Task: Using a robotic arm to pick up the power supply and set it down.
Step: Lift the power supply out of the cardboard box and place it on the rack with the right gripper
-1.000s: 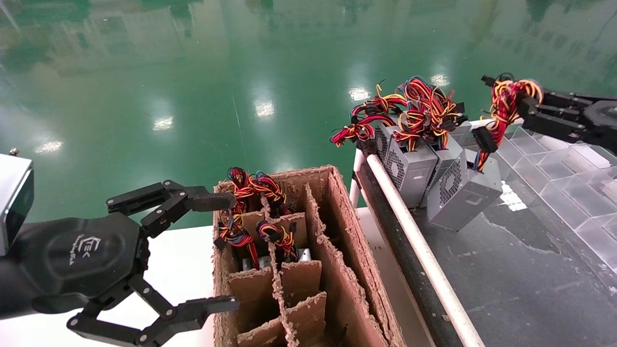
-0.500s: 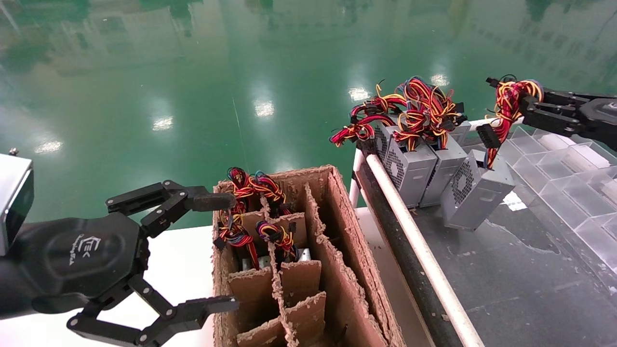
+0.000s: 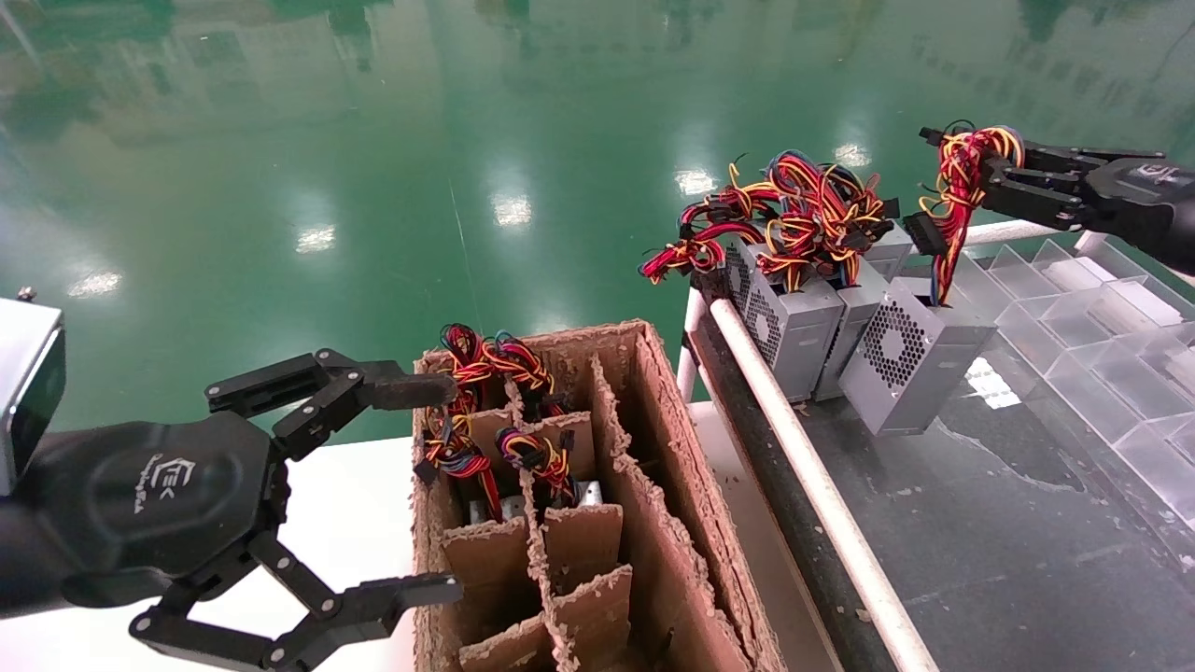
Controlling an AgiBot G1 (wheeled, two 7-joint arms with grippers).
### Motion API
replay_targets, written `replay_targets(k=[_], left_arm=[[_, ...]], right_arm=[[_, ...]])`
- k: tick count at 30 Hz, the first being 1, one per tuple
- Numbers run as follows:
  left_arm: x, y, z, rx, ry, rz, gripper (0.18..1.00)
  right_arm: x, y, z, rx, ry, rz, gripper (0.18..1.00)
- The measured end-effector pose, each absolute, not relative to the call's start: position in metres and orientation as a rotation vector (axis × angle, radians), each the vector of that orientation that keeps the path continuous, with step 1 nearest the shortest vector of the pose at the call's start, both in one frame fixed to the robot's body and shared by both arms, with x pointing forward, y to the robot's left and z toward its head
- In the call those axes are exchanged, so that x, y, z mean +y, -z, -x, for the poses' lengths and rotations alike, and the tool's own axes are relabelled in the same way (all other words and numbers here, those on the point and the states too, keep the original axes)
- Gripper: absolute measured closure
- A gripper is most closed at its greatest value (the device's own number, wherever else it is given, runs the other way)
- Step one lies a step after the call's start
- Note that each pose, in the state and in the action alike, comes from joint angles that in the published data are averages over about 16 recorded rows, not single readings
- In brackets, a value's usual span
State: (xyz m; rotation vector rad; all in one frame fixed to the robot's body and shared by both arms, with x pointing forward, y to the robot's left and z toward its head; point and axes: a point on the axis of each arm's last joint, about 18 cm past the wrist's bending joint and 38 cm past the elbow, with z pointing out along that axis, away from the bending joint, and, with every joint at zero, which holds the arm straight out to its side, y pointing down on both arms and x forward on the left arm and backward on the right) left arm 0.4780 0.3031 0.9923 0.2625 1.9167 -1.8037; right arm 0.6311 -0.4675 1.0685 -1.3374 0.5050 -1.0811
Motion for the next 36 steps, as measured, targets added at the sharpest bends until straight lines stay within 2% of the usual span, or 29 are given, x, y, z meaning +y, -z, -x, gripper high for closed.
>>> replay_targets(k=[17, 36], left_arm=[[0.303, -0.992, -0.478, 1.917, 1.804, -0.263, 0.183], [0.303, -0.992, -0.478, 1.917, 1.804, -0.263, 0.183]], right_arm=[[-0.487, -1.063, -0.624, 0.546, 1.099, 1.337, 0.988], [-0.463, -1.099, -0.648, 0.541, 1.156, 1.319, 0.988]])
